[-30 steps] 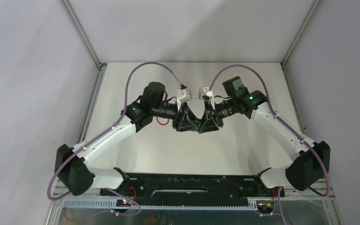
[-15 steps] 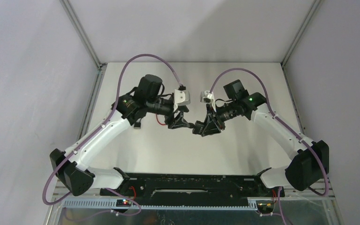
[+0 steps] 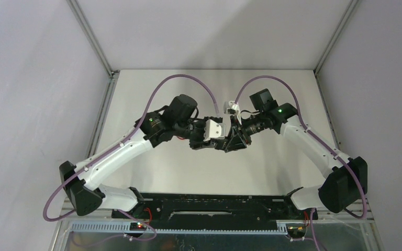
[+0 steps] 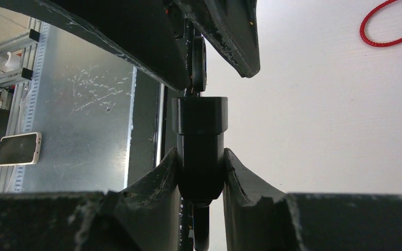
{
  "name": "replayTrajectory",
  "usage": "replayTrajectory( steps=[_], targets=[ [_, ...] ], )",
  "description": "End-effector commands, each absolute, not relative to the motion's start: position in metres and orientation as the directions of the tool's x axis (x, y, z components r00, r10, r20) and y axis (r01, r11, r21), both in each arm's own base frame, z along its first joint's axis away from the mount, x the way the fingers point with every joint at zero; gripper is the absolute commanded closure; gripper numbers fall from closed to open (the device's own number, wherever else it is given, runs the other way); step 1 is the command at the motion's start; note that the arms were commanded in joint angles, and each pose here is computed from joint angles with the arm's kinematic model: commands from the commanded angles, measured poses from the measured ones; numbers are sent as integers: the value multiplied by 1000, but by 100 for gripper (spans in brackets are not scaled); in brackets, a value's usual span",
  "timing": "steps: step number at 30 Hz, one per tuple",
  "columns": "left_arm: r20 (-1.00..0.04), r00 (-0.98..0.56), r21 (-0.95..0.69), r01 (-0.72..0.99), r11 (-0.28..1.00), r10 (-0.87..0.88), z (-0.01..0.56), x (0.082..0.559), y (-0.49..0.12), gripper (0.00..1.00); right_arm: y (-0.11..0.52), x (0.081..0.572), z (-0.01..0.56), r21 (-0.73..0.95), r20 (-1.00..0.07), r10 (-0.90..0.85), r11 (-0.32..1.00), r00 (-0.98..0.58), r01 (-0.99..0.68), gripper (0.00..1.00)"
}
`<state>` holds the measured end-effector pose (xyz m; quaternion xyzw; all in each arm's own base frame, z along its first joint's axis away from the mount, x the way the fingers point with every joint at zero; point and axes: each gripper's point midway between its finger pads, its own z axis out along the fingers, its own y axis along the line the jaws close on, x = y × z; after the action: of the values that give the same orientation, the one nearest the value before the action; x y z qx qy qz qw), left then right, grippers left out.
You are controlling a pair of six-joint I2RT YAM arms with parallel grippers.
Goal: Unlock with the key
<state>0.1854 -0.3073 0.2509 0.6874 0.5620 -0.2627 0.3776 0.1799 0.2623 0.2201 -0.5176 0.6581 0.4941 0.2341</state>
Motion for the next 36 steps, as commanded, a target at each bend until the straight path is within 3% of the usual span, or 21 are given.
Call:
replayTrajectory(
  steps=[1,11,23,27,29,36],
  targets=[
    [-756,292,303,949,-83,586,253,194,-310,51,267,177,241,381,-862,-392,-85,-321,-921,100],
    [-720,328,344,934,-96,611,249,194,-310,63,268,178,239,390,-859,-392,-87,-328,-917,100],
    [-639,430,465,876,-126,638,242,188,-314,99,271,183,237,477,-833,-369,-104,-412,-873,100],
    [-618,456,498,857,-129,641,235,185,-314,99,273,183,235,499,-825,-366,-114,-431,-859,100],
    [-614,446,502,857,-113,651,234,188,-312,91,272,185,234,493,-826,-369,-106,-426,-864,100],
    [-702,345,448,894,10,624,253,198,-307,19,266,187,233,426,-843,-387,-59,-373,-903,100]
  ],
)
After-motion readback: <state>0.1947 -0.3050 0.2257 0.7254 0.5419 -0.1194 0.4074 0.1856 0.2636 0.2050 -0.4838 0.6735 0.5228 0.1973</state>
